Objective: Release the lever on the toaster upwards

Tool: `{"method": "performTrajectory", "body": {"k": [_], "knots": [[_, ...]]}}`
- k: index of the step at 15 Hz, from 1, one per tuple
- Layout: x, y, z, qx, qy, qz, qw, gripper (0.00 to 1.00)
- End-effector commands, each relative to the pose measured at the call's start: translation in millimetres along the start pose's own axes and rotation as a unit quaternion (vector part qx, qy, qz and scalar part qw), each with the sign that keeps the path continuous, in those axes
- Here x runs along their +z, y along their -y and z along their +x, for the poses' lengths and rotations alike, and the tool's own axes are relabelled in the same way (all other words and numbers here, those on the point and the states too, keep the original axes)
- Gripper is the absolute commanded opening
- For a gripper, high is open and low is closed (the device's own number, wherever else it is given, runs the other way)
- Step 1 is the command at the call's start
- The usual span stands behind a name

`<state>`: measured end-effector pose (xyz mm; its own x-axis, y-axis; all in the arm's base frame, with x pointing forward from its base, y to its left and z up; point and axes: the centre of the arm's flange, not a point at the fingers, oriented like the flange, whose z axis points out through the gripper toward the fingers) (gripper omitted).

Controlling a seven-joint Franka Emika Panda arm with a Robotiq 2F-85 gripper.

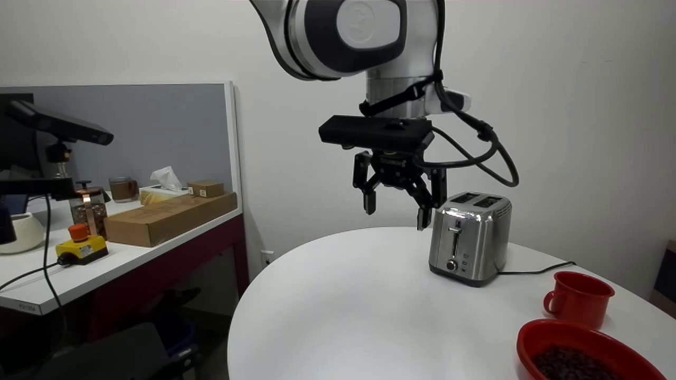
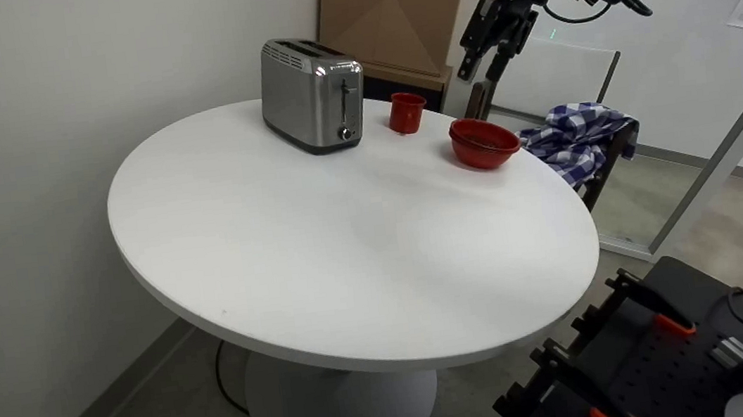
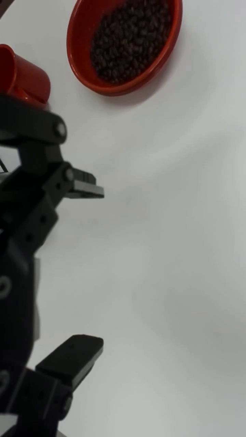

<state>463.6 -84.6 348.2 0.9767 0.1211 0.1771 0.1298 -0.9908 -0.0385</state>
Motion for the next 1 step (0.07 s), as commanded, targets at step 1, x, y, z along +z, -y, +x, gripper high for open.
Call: {"method": "performTrajectory", "body": {"k": [1], "knots": [[0.4,0.3,-1.2,0.0,0.001,0.0,1.0,1.0]]}}
